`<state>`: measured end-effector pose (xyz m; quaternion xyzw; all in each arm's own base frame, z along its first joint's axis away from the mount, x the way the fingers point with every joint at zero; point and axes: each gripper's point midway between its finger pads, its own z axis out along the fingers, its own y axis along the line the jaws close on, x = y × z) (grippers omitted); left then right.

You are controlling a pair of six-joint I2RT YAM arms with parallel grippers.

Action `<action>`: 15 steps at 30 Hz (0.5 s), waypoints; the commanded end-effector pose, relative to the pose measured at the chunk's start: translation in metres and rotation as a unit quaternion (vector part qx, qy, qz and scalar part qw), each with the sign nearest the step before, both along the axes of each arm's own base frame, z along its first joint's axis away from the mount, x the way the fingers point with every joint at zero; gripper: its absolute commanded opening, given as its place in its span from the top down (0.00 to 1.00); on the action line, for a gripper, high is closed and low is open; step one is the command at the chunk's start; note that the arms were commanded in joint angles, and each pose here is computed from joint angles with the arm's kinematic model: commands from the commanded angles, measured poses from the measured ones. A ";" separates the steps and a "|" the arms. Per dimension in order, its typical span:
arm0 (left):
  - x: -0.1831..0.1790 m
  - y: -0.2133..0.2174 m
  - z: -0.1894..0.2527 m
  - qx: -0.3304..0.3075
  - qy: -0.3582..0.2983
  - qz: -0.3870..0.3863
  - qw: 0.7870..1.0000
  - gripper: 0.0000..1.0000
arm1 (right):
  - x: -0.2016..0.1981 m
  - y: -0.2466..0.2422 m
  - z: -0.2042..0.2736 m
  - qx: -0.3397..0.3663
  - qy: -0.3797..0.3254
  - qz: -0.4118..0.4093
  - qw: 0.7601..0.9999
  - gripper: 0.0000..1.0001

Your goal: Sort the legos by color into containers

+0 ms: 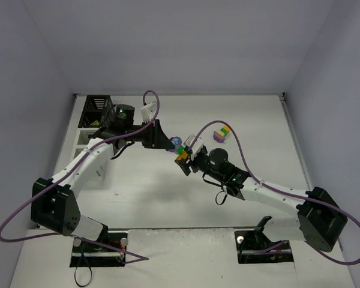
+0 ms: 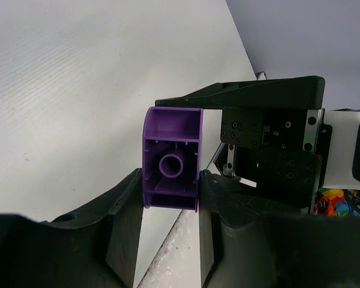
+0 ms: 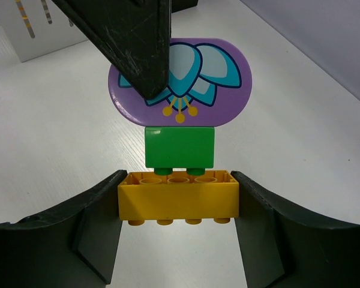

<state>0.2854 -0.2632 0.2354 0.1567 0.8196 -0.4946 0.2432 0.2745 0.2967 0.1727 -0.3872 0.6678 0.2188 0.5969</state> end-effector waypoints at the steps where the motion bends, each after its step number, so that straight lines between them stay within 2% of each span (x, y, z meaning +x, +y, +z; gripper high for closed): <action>1: 0.004 -0.003 0.039 -0.036 -0.061 -0.010 0.997 0.99 | 0.006 0.000 0.041 0.049 -0.049 -0.012 0.998 0.99; 8: 0.010 0.003 0.040 -0.032 -0.065 0.006 0.997 0.99 | 0.008 -0.002 0.035 0.045 -0.043 -0.016 0.998 0.99; 12: 0.024 0.022 0.043 -0.016 -0.082 0.057 0.995 0.99 | 0.008 -0.002 0.035 0.044 -0.036 -0.016 0.998 0.99; 15: 0.035 0.048 0.060 0.000 -0.122 0.114 0.986 0.99 | 0.006 0.002 0.040 0.044 -0.031 -0.006 0.999 0.99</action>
